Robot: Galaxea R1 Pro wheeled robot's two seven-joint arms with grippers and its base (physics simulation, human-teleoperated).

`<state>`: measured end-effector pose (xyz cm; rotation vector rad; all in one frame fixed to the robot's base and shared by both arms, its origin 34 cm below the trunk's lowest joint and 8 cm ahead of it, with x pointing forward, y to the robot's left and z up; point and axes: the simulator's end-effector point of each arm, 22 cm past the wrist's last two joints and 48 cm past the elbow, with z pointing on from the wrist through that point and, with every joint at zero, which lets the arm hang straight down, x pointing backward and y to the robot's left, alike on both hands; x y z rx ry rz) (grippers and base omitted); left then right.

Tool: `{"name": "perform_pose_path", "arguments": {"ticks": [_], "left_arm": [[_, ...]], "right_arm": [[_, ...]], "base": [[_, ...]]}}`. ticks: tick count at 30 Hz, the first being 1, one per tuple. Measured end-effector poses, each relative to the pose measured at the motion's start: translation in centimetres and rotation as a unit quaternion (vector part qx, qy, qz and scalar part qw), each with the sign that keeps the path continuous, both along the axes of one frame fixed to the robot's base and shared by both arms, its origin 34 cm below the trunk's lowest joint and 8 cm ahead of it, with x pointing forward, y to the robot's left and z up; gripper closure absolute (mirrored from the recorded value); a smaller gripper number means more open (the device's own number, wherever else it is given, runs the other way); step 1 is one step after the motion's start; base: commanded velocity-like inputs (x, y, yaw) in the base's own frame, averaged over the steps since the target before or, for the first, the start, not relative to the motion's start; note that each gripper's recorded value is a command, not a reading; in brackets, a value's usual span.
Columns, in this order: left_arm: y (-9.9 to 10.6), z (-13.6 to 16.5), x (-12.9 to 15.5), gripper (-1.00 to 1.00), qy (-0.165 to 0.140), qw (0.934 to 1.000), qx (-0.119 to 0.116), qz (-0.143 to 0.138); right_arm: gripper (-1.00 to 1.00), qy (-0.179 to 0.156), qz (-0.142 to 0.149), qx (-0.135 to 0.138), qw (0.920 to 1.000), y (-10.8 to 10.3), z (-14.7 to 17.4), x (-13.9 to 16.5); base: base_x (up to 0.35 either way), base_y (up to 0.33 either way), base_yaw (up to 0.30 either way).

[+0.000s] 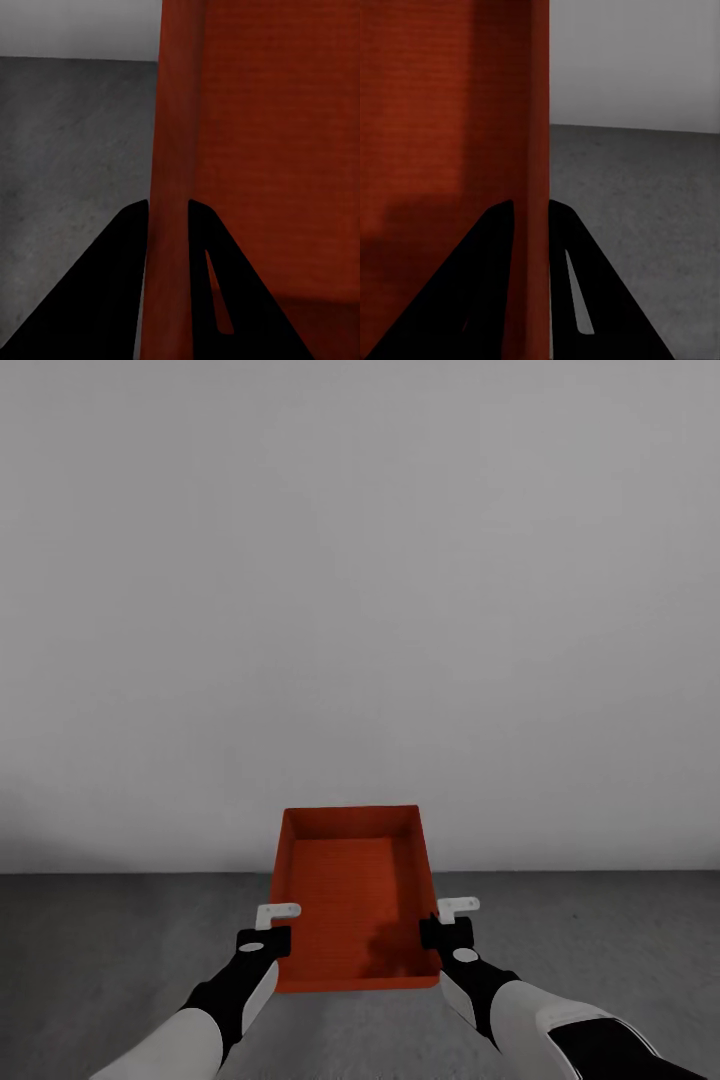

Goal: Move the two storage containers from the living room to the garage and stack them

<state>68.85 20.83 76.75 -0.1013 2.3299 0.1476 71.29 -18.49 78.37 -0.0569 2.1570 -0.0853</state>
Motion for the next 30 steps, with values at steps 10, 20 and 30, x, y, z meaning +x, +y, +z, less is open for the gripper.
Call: {"name": "perform_pose_path", "arguments": {"ticks": [10, 20, 30], "left_arm": [[0.0, -0.9, -0.3, 1.0, 0.008, 1.0, 0.0, 0.001], [0.0, -1.8, -0.6, 1.0, 0.016, 0.9999, -0.001, 0.001], [0.0, -3.8, -0.7, 1.0, 0.025, 0.9997, -0.001, 0.001]], "right_arm": [[1.0, 0.008, 0.0, 0.0, 1.0, 0.0, -0.9, -0.3], [1.0, 0.016, 0.0, 0.0, 0.9999, 0.0, -1.9, -0.5], [1.0, 0.024, 0.0, 0.0, 0.9997, 0.0, -3.9, -0.6]], "base": [[0.0, 0.0, 0.0], [0.0, 0.0, 0.0], [0.0, 0.0, 0.0]]}}
